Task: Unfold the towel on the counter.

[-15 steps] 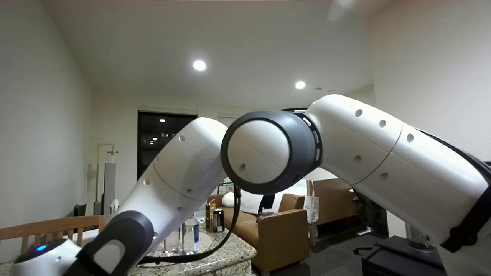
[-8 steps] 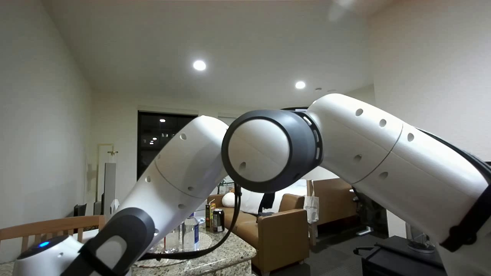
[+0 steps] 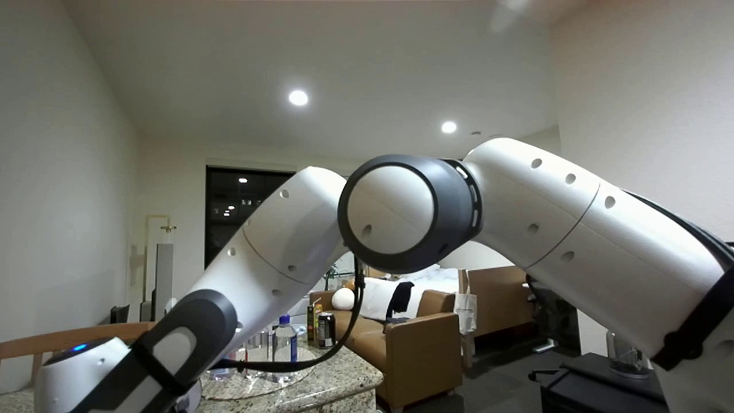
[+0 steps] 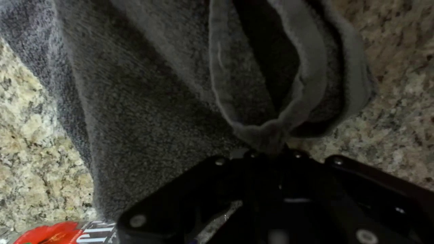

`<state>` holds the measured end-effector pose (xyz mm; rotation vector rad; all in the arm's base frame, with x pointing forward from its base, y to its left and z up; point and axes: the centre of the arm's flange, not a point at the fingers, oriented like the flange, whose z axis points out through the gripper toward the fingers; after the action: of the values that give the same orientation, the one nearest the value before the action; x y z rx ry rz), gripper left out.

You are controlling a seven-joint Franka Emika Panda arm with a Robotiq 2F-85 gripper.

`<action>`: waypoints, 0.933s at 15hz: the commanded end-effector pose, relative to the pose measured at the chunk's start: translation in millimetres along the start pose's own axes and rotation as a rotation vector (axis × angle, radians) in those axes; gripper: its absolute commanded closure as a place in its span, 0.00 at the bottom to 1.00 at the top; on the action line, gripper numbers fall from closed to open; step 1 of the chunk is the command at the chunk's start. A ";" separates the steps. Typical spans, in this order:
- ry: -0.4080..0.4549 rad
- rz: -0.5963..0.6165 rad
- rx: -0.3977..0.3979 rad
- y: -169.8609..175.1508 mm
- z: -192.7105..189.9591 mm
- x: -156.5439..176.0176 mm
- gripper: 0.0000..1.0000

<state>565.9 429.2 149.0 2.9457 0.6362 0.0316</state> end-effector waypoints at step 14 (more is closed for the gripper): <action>0.053 -0.009 0.081 25.6 -97.4 -0.1 0.90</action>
<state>579.2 431.8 224.3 3.0336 0.6560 0.0882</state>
